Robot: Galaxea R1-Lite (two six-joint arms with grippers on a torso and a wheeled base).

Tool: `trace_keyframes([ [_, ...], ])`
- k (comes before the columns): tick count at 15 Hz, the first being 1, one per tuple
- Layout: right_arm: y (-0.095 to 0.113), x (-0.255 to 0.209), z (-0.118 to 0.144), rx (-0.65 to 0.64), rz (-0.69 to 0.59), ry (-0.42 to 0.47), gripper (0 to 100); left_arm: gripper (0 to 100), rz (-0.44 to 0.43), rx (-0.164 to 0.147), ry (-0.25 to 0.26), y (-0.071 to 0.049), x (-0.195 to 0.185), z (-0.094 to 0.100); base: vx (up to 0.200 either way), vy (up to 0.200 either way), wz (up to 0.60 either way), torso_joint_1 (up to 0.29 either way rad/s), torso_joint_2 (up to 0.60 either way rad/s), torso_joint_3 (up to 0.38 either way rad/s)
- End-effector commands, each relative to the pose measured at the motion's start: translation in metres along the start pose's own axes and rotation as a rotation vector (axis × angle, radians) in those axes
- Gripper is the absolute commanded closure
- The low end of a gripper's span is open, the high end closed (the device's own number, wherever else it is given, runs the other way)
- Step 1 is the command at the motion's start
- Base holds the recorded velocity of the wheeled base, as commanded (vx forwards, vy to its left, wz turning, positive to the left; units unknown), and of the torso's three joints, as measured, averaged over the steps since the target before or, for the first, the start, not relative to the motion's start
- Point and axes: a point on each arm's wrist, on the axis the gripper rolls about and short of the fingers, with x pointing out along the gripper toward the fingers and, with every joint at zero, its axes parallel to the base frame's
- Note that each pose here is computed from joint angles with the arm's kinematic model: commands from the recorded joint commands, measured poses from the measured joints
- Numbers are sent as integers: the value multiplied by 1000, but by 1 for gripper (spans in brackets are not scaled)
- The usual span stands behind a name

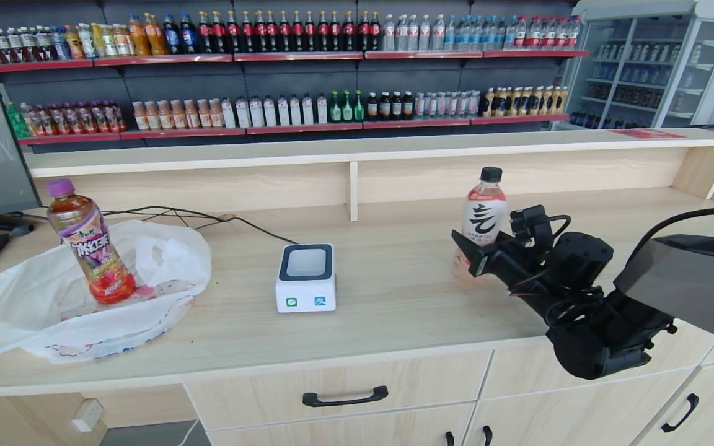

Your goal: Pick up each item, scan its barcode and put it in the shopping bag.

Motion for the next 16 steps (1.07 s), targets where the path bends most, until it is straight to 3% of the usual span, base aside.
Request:
trace_keyframes([
  [1, 0, 0, 6, -3, 1, -16, 100, 0, 0, 0, 0, 0, 0, 0, 0, 0, 0, 0, 0, 0],
  [7, 14, -14, 38, -4, 30, -63, 100, 0, 0, 0, 0, 0, 0, 0, 0, 0, 0, 0, 0, 0],
  [14, 98, -80, 96, 19, 271, -111, 100, 0, 0, 0, 0, 0, 0, 0, 0, 0, 0, 0, 0, 0],
  [16, 109, -107, 102, -13, 307, -100, 100, 0, 0, 0, 0, 0, 0, 0, 0, 0, 0, 0, 0, 0],
])
